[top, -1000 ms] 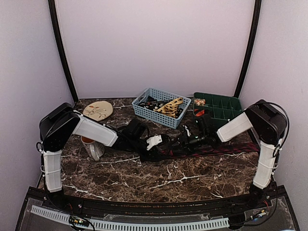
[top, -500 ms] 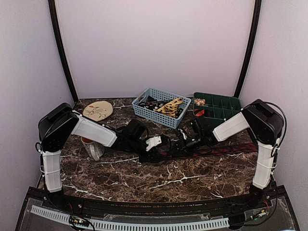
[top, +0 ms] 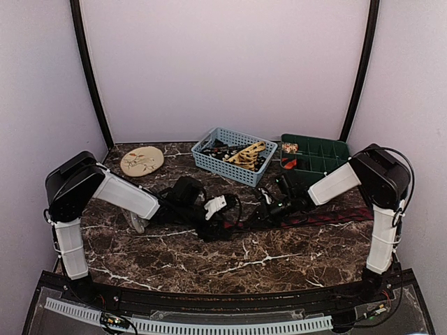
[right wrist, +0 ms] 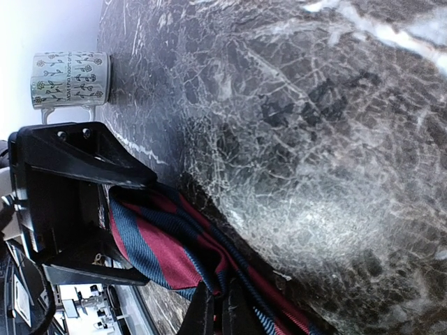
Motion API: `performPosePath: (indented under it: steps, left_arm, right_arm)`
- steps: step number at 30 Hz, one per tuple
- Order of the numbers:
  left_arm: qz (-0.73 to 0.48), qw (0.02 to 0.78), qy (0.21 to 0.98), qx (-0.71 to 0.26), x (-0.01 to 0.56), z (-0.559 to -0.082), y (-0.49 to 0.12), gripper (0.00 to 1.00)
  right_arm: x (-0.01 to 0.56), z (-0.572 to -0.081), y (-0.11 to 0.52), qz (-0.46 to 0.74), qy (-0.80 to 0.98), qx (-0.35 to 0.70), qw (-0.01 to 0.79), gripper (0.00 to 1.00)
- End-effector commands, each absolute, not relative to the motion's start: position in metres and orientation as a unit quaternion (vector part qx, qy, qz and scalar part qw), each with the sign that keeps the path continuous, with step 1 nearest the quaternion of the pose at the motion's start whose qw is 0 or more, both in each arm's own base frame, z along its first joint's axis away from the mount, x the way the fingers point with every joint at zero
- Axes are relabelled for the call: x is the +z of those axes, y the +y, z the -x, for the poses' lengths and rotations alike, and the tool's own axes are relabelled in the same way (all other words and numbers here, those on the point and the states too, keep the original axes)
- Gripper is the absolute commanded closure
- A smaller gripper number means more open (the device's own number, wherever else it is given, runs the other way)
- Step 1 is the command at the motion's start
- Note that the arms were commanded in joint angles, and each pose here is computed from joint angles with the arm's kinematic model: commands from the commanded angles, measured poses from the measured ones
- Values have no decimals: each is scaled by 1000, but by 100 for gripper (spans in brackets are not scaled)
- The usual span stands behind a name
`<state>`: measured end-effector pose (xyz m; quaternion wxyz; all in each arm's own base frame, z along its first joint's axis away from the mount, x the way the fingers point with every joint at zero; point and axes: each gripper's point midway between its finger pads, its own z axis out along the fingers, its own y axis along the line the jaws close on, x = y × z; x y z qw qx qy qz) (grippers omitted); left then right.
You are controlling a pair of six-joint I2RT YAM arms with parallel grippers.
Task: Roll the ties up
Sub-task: Roll the tie at the center of the board.
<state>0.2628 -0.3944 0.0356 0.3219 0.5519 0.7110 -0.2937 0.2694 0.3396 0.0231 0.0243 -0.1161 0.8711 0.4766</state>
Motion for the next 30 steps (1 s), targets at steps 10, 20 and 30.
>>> performPosePath:
  steps: [10,20,30]
  left_arm:
    - [-348,443,687,-458,165,-269,-412,1]
    - [-128,275,723,-621,181,-251,-420,1]
    - [-70,199,765,-608,132,-255,-436,1]
  right_arm:
    - [-1,-268,329,105,888,447,30,100]
    - [1,-271,330,102,886,450,35,100]
    - [4,-272,329,102,886,450,42,100]
